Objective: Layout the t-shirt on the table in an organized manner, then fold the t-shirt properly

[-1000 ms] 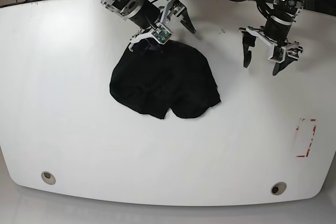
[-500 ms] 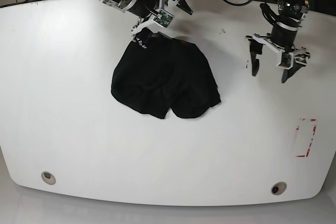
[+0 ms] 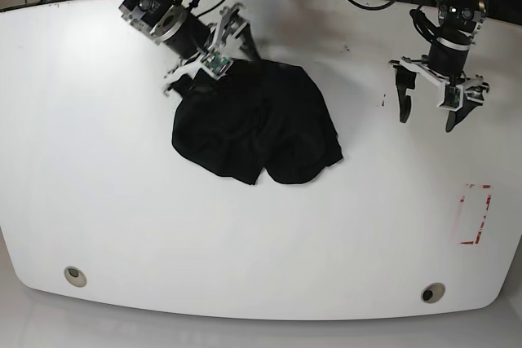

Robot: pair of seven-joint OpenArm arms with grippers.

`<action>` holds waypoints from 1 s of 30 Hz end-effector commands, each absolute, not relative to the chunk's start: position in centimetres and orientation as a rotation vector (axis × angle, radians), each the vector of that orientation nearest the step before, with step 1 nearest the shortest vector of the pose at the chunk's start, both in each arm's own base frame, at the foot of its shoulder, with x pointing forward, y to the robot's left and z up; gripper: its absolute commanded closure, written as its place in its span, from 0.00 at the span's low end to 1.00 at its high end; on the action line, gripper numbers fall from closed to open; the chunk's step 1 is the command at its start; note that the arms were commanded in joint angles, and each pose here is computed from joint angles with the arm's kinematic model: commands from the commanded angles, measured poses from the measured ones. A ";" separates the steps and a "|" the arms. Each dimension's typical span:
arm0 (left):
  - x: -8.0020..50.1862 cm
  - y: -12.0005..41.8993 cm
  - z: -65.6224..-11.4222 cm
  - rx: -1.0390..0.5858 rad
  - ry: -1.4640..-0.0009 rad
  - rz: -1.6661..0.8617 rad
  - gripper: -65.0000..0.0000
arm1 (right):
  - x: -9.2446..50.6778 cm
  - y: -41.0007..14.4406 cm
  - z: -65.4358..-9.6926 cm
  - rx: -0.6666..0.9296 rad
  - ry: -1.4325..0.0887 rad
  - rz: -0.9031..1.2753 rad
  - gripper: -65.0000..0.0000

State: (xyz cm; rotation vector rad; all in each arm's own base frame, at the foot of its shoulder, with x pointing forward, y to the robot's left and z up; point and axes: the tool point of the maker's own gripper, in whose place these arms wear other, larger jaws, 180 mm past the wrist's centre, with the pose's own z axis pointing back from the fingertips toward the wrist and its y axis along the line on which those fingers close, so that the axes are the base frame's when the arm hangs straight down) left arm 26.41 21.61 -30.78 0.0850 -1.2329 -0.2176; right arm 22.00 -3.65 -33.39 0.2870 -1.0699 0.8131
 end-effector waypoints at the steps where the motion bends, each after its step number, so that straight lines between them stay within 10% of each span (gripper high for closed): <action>1: 26.8 21.7 -29.5 0.090 -1.284 -0.222 0.22 | 24.1 -4.2 -31.1 0.270 -1.165 0.774 0.26; 14: 26.8 21.6 -29.9 0.084 -1.274 -0.220 0.22 | 33.5 -8.0 -25.0 0.096 -1.361 0.636 0.25; 30: 27.2 21.0 -29.7 0.070 -1.285 -0.224 0.22 | 43.3 -5.7 -28.4 0.179 -1.243 0.469 0.25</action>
